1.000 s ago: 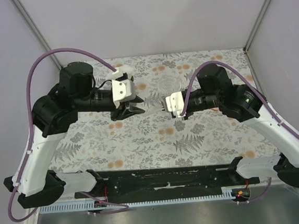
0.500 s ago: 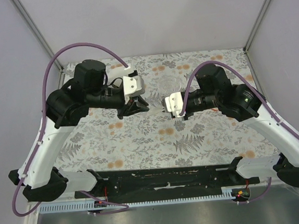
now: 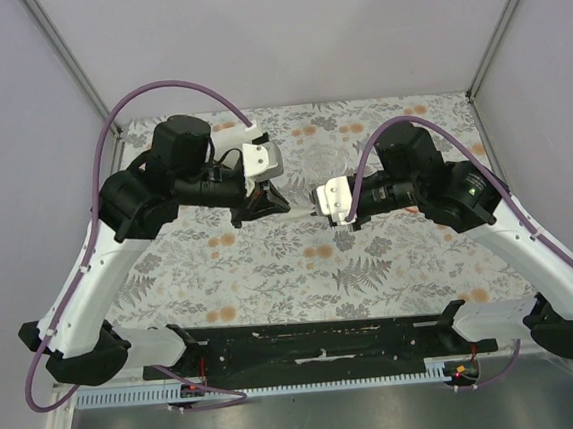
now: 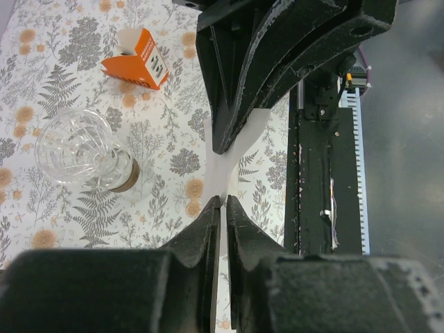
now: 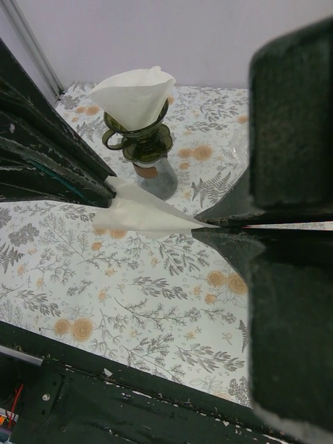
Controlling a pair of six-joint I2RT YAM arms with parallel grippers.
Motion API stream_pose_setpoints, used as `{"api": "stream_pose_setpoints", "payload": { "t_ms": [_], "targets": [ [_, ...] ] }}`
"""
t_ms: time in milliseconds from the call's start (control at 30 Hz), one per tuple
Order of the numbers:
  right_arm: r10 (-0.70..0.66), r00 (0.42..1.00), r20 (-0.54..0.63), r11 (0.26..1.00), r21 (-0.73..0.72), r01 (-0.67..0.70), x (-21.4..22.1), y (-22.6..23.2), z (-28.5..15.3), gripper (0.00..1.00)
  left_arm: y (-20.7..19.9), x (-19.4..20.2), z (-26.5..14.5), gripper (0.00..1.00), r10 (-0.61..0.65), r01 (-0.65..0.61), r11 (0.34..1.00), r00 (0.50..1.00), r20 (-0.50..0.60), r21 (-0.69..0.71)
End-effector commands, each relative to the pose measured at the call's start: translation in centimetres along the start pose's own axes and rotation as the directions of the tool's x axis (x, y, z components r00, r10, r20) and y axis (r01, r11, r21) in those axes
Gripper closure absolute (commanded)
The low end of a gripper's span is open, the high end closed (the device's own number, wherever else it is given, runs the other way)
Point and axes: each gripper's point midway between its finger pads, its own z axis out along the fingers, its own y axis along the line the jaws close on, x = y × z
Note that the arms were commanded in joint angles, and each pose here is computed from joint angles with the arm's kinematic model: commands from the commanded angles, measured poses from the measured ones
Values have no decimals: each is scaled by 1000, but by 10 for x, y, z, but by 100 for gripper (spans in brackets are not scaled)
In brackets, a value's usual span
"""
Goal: Place the coffee filter in the dripper
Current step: Pick up the coffee filter from the center of the board.
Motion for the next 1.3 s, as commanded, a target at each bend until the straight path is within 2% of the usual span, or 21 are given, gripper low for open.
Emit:
{"api": "stream_pose_setpoints", "payload": {
  "t_ms": [0,400,600,867,1000,1100,1167,1267],
  "targets": [
    [-21,999,45,1000,18,20,-17,-7,-5,100,-5,-13,4,87,-29,27,999,998,56,36],
    [-28,997,75,999,19,27,-23,-8,-5,100,-6,-4,13,86,-18,17,999,999,31,51],
    [-28,996,87,999,23,26,-26,-9,-4,100,-11,-8,14,73,-16,13,997,999,44,77],
    [-8,995,96,994,106,-2,-32,-28,-6,100,-15,-8,12,68,-15,11,996,999,47,84],
    [-11,995,102,991,131,-3,-33,-30,-11,100,-11,-23,-1,58,16,-19,999,997,78,38],
    [-12,990,140,987,161,-11,-41,-32,-22,100,-5,-33,-18,33,70,-67,997,993,99,-30],
    [-35,980,197,984,179,-1,-55,-32,-31,100,-4,-34,-26,20,90,-85,995,990,106,-49],
    [-89,957,276,979,204,32,-74,-29,-43,100,-5,-36,-32,15,119,-113,992,986,113,-58]
  ]
}}
